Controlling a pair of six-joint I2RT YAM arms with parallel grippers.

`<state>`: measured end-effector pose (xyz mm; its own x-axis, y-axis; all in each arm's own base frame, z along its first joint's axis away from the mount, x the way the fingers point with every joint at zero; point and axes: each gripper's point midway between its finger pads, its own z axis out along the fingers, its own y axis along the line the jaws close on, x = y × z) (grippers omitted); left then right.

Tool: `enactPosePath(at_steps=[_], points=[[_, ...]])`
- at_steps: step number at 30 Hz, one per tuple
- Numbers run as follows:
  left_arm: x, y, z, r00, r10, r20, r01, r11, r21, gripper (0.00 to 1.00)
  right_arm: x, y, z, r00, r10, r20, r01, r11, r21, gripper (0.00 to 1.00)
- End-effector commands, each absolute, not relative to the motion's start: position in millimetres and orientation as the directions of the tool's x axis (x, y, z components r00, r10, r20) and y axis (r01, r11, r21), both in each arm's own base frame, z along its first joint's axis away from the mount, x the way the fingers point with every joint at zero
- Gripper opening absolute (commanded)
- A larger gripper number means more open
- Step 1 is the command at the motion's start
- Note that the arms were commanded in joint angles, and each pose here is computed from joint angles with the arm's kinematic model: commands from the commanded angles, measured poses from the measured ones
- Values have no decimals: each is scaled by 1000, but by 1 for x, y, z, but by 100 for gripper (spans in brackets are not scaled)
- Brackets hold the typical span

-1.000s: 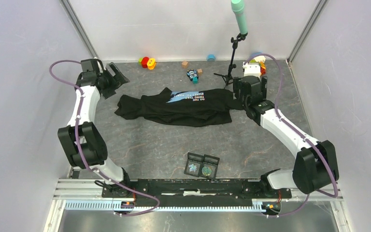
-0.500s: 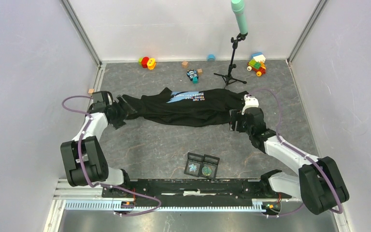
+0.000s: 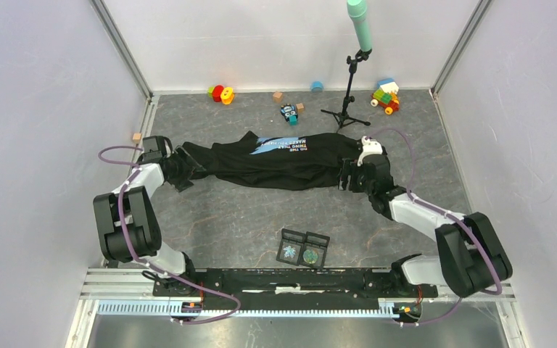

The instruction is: Pin the brooch onto the clothing

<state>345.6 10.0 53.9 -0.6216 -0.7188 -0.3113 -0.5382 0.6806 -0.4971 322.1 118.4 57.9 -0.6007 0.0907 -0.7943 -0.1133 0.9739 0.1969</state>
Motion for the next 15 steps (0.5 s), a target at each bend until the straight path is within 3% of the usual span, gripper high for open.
enactPosePath(at_steps=[1,8,15], points=[[360,14,63,-593,-735,-328,-533,664,-525,70,362,127,91,-519,107,-848,-129,971,201,78],[359,14,53,-591,-745,-310,-554,654,-515,62,383,133,87,-528,100,-843,-135,970,200,73],[357,8,37,-603,-757,-252,-575,631,-520,61,388,130,79,-544,110,-832,-114,972,203,67]])
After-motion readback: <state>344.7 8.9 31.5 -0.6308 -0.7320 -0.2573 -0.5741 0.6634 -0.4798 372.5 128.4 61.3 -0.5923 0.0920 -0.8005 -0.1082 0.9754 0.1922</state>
